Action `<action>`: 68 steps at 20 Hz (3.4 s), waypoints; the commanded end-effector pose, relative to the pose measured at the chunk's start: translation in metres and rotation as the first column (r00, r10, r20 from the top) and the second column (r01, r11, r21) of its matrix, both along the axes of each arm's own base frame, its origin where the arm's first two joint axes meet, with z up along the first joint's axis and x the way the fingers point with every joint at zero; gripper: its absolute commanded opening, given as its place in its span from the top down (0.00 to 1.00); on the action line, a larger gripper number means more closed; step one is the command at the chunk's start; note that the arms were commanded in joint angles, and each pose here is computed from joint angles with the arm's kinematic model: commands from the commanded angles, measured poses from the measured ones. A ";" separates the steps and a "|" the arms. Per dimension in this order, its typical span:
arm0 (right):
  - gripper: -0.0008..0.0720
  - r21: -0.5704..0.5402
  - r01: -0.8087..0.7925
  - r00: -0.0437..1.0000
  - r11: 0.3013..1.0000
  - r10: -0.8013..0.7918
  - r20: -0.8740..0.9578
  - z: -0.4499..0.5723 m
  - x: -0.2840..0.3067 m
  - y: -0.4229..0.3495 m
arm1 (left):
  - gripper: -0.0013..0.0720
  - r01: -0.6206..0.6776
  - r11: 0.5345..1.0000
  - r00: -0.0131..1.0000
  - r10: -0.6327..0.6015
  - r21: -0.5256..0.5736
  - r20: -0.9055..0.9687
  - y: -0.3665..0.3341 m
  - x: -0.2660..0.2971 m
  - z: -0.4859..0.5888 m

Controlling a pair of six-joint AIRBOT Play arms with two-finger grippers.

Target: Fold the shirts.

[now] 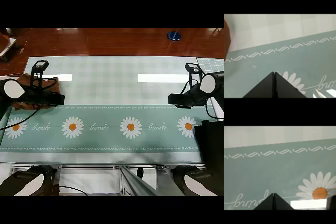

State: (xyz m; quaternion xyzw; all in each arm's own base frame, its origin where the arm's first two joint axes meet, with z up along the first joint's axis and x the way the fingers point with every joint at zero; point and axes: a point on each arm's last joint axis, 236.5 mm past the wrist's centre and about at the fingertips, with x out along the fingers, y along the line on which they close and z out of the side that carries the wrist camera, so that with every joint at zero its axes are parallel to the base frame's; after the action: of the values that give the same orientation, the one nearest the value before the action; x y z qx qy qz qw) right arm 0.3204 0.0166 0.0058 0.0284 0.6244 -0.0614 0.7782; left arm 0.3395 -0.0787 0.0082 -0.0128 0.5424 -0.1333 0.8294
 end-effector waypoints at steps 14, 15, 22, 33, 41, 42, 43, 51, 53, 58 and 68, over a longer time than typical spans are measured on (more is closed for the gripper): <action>0.96 0.000 0.000 1.000 1.000 0.000 0.000 0.000 0.000 0.000 | 0.94 0.000 1.000 1.000 0.000 -0.001 0.001 0.000 0.000 0.000; 0.96 0.000 0.000 1.000 1.000 0.000 0.000 0.000 0.000 0.000 | 0.94 -0.001 1.000 1.000 0.001 -0.001 0.007 0.000 0.002 0.000; 0.18 0.008 -0.004 0.998 1.000 0.003 0.066 0.003 0.015 0.002 | 0.25 -0.029 1.000 0.992 0.030 -0.009 0.124 0.001 0.027 0.013; 0.14 0.048 -0.010 1.000 0.999 0.009 0.015 0.000 0.003 0.012 | 0.03 -0.424 0.899 0.755 0.418 -0.111 0.505 0.140 0.116 0.130; 0.14 0.095 -0.009 0.998 0.995 0.003 0.063 0.003 0.015 0.023 | 0.03 -0.462 0.884 0.885 0.455 0.073 0.097 0.197 0.094 -0.041; 0.14 0.096 -0.008 0.998 0.995 0.002 0.063 0.003 0.015 0.023 | 0.03 -0.480 0.872 0.877 0.477 0.095 0.050 0.203 0.088 -0.059; 0.14 0.096 -0.008 0.998 0.995 0.002 0.063 0.003 0.015 0.023 | 0.03 -0.517 0.849 0.855 0.518 0.108 0.013 0.208 0.083 -0.073; 0.14 0.130 0.010 0.995 0.992 -0.022 0.093 0.005 0.022 0.029 | 0.96 -0.475 0.861 0.830 0.508 0.183 -0.232 0.199 0.040 -0.130; 0.14 0.145 0.011 0.996 0.989 -0.024 0.085 0.005 0.020 0.033 | 0.94 -0.452 0.873 0.849 0.484 0.183 -0.213 0.197 0.046 -0.116; 0.14 0.159 -0.004 0.982 0.987 -0.026 0.188 0.041 0.017 0.033 | 0.94 -0.468 0.882 0.882 0.462 0.049 0.093 0.177 0.104 0.016; 0.14 0.191 -0.058 0.895 0.980 -0.033 0.444 0.146 -0.038 0.029 | 0.95 -0.169 0.923 0.632 0.371 -0.347 0.680 0.073 0.062 0.356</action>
State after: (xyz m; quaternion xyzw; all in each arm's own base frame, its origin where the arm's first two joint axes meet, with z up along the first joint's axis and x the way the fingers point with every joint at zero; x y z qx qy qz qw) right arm 0.3020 0.0460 0.1292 0.1118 0.4576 0.0066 0.8821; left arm 0.4331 0.0243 0.2815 -0.1451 0.2239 -0.0223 0.9635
